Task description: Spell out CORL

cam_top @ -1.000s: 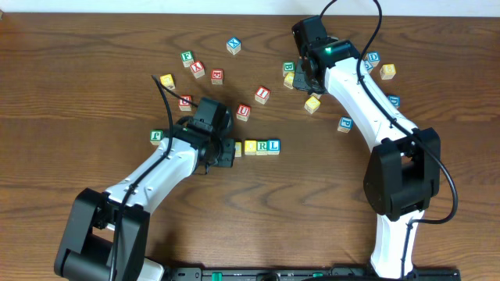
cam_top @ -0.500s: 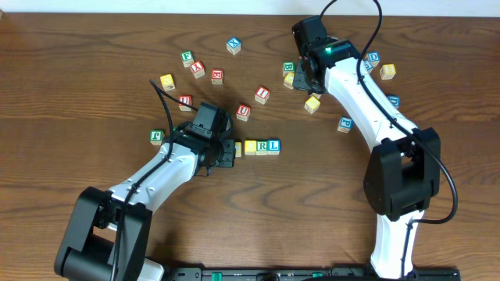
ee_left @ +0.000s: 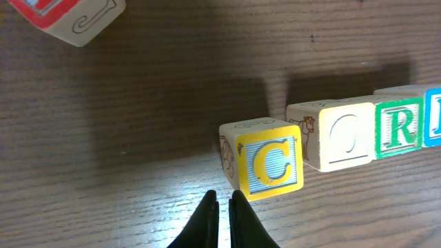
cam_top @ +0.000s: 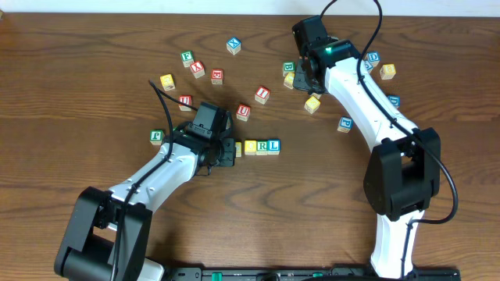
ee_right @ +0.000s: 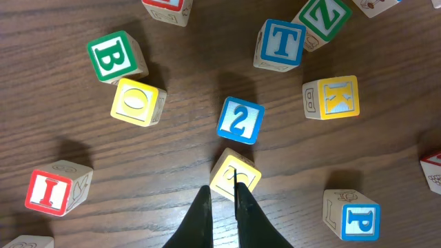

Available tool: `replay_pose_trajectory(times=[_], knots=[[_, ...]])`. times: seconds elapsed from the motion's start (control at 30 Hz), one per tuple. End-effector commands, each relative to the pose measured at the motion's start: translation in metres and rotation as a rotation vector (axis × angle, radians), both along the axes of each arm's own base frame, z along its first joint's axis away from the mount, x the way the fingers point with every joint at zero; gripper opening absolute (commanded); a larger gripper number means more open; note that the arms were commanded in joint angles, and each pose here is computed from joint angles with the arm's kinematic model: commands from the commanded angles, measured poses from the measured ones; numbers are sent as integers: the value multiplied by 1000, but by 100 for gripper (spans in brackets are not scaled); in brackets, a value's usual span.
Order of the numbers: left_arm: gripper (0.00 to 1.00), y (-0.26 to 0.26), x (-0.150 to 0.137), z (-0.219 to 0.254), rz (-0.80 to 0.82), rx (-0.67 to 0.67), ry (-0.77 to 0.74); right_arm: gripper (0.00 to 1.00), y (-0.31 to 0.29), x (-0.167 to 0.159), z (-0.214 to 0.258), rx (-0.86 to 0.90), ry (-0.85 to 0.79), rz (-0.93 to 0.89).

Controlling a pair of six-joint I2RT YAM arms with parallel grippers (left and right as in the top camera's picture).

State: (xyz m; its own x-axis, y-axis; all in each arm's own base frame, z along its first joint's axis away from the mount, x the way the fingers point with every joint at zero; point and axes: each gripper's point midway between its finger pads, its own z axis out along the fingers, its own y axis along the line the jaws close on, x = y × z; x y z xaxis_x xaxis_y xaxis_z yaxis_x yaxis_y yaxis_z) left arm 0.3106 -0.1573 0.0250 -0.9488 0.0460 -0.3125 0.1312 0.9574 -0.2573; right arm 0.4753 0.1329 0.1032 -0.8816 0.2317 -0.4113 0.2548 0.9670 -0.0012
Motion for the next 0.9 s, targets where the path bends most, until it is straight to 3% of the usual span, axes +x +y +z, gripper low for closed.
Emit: replay_pose_trajectory(times=[0.0,0.47,0.63,0.87], knots=[[8,-6,-4,-4,-9,-36,23,7,-3,5,7,-4,-22,-11],[8,-8,-2,-4,-11,-41,16,7,-3,5,7,-4,-22,-11],[8,6,4,-6,23,33,-15,7,-3,5,7,-5,-22,-11],[8,8,5,-6,27,37,-16,7,-4,5,7,-9,-19,-13]])
